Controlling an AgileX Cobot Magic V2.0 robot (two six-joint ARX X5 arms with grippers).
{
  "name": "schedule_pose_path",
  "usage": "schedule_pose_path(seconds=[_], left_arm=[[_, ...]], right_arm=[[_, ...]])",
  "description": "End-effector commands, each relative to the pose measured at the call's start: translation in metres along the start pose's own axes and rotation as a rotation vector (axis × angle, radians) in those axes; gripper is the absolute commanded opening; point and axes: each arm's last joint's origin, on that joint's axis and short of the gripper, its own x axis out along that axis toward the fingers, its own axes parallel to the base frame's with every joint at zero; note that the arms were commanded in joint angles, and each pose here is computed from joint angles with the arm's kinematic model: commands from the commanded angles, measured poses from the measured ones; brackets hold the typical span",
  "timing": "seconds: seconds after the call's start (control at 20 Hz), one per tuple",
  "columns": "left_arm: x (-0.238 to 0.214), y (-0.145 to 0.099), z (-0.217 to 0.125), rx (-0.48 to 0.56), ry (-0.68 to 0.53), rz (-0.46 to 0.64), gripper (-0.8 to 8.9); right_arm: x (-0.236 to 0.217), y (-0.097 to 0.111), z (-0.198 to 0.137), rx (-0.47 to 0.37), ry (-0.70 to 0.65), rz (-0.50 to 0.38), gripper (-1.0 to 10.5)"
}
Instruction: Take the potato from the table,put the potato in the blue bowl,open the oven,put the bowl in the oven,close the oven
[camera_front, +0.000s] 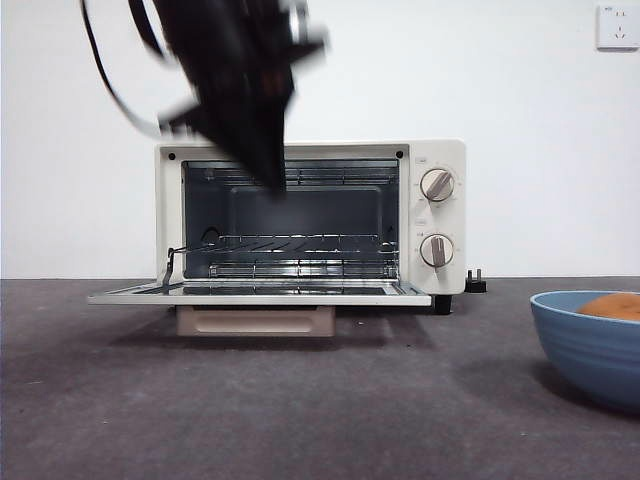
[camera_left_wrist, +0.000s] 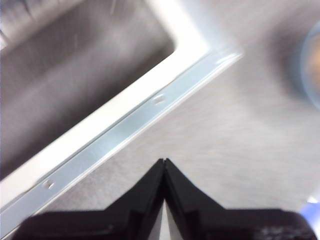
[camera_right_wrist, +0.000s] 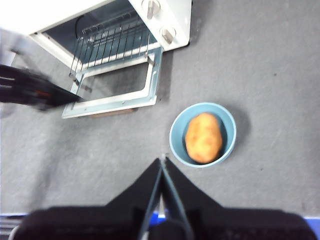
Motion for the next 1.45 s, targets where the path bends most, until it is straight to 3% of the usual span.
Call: schedule_pose_path(seconds=[0.05,0.25,0.55,0.75,0.9,1.05,1.45], left_arm=[[-0.054,-0.013,-0.010,0.045,-0.124,-0.021,-0.06],[-0.137,-0.026,-0.045,0.077,-0.311,-0.018,-0.06],[-0.203,-0.033,-0.111,0.068,-0.343,0.056,-0.06],[-0.223,-0.035,-0.137,0.064,-0.373,0.053,-0.06],[-0.230,-0.036,-0.150,0.057,-0.367,0.064,-0.06],[-0.238,-0.037,-0.159,0.059,-0.401,0.070,-0.06],[-0.258,-0.039,-0.186,0.056,-0.497,0.064,-0.06]], right_arm=[[0.006,0.000,-0.001,0.011,0.055,-0.013,1.0],[0.034,-0.003,-0.009,0.011,0.148,-0.081,1.0],[0.094,-0.020,-0.042,0.030,0.376,-0.251,1.0],[0.124,-0.020,-0.045,0.040,0.495,-0.352,1.0],[0.148,-0.012,-0.036,0.049,0.501,-0.363,1.1],[0.174,-0.010,-0.032,0.041,0.555,-0.409,2.9],[0.210,-0.028,-0.014,0.094,0.526,-0.497,2.8]])
